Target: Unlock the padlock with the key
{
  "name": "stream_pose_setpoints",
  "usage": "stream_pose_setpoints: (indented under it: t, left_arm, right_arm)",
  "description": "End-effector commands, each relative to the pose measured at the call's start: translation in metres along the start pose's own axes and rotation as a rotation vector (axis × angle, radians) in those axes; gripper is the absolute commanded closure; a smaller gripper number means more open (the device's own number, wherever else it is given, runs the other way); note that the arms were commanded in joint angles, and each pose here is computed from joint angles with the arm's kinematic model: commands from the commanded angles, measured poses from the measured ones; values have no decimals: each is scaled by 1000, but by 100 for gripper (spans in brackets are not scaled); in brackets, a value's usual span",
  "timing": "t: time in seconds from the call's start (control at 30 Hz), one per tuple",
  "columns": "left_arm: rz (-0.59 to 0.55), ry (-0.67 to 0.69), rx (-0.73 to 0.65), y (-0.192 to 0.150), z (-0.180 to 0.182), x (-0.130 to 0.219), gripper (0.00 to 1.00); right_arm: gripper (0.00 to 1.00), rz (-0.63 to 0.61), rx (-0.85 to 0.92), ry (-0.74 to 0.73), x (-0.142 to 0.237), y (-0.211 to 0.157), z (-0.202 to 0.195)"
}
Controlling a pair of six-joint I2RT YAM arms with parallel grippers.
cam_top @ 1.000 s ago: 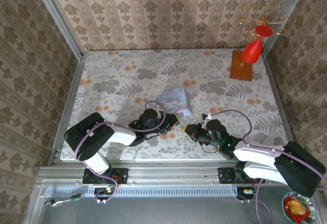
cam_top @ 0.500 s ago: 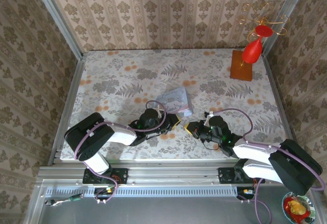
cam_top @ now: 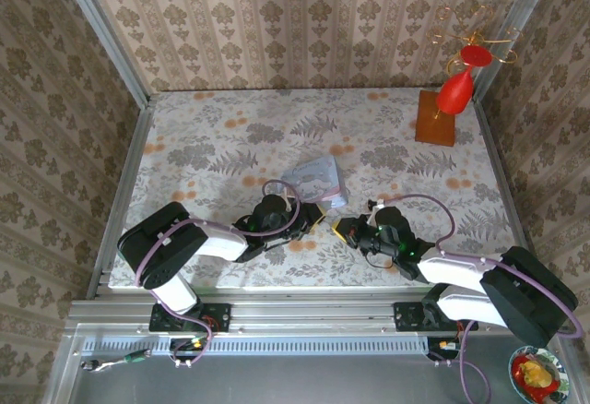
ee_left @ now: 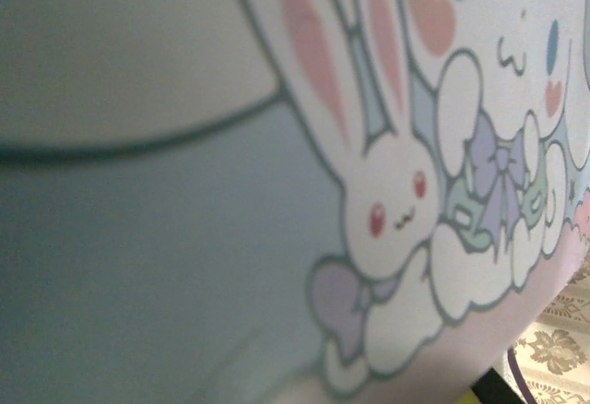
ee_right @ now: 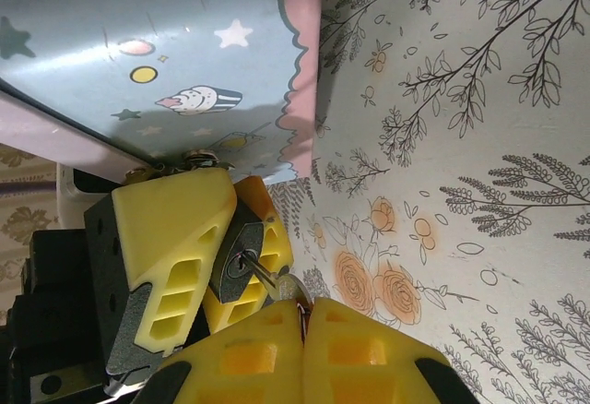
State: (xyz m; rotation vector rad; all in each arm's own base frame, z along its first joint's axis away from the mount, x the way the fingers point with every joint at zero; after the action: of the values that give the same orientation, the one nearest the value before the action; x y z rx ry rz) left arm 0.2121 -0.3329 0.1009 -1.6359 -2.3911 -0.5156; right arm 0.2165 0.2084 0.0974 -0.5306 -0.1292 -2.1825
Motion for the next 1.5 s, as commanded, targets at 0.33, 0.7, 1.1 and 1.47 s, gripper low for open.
stream_pose_setpoints:
  t: [0.33,0.7,1.1,1.47]
  left_arm:
    - [99,-140,-24,-18,-39,-7,99]
    - [97,-125,-27,-19,-34,-3,99]
    - [108,-89,-66,-20,-32,-3,98]
    - [125,-122,-83,-23,-42,-5,98]
  right_arm:
    - [100,78,5,125,-18,-14,41]
    - [100,-5,-2,95,-4,7,32]
    - [100,-13,-5,111,7,8,41]
    - [100,-10,-33,96,3,12,36]
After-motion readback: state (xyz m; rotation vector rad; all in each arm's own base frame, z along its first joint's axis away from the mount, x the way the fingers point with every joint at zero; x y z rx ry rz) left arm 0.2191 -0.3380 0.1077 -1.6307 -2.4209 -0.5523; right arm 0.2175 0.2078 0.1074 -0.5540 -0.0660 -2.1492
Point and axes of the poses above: each hand's point on the last joint's axis, 136 mm out from that joint toward the fingers, its own x axis back along the fingers, its own z axis along the line the jaws close on, y = z × x, the point moved 3 cm from there along x, back along the fingers, and after that the axes turned 9 degrees about -x, right-handed, at the moved point
